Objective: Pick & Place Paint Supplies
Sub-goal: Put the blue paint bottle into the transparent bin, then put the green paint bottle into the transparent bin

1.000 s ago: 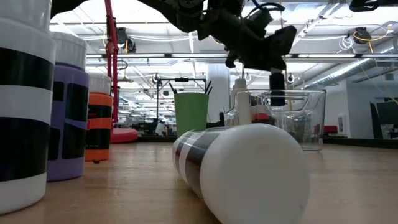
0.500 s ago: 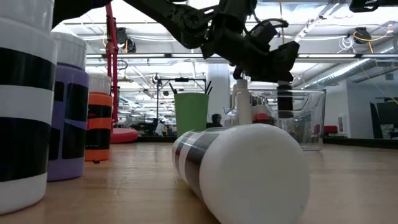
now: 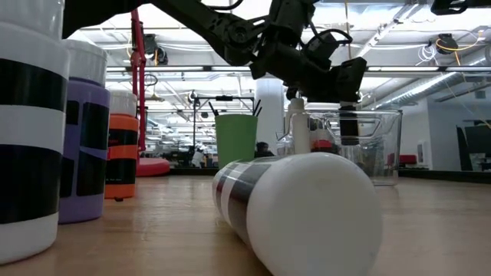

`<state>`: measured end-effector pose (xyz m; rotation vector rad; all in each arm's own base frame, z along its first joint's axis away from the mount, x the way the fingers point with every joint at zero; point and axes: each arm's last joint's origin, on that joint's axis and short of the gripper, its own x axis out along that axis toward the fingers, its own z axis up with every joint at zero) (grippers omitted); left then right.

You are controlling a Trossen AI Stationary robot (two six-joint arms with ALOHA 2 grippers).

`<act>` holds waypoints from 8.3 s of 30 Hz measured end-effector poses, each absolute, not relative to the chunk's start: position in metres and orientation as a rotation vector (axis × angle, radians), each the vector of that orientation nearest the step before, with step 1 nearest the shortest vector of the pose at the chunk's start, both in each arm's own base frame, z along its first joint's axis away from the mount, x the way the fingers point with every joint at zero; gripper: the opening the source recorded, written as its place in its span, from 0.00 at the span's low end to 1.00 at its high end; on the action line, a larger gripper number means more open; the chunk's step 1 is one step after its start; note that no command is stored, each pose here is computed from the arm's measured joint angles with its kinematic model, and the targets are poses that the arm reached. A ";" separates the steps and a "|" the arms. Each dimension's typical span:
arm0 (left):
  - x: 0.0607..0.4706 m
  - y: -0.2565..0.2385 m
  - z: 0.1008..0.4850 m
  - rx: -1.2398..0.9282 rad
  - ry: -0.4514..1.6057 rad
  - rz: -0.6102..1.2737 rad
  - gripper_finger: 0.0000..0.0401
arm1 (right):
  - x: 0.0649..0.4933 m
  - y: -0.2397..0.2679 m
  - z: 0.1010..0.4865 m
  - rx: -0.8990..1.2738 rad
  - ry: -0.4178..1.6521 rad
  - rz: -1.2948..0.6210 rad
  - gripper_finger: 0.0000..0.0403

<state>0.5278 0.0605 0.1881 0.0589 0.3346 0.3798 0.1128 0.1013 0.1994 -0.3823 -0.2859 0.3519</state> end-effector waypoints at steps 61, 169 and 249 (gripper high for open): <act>0.142 -0.087 0.195 -0.023 0.352 0.032 0.02 | 0.119 0.094 0.195 -0.393 -0.214 0.240 0.04; 0.139 -0.145 0.179 0.057 0.550 -0.346 0.74 | 0.123 0.089 0.193 -0.314 -0.178 0.212 0.04; 0.184 -0.083 0.292 -0.026 0.366 0.114 0.23 | 0.123 0.089 0.194 -0.312 -0.183 0.210 0.04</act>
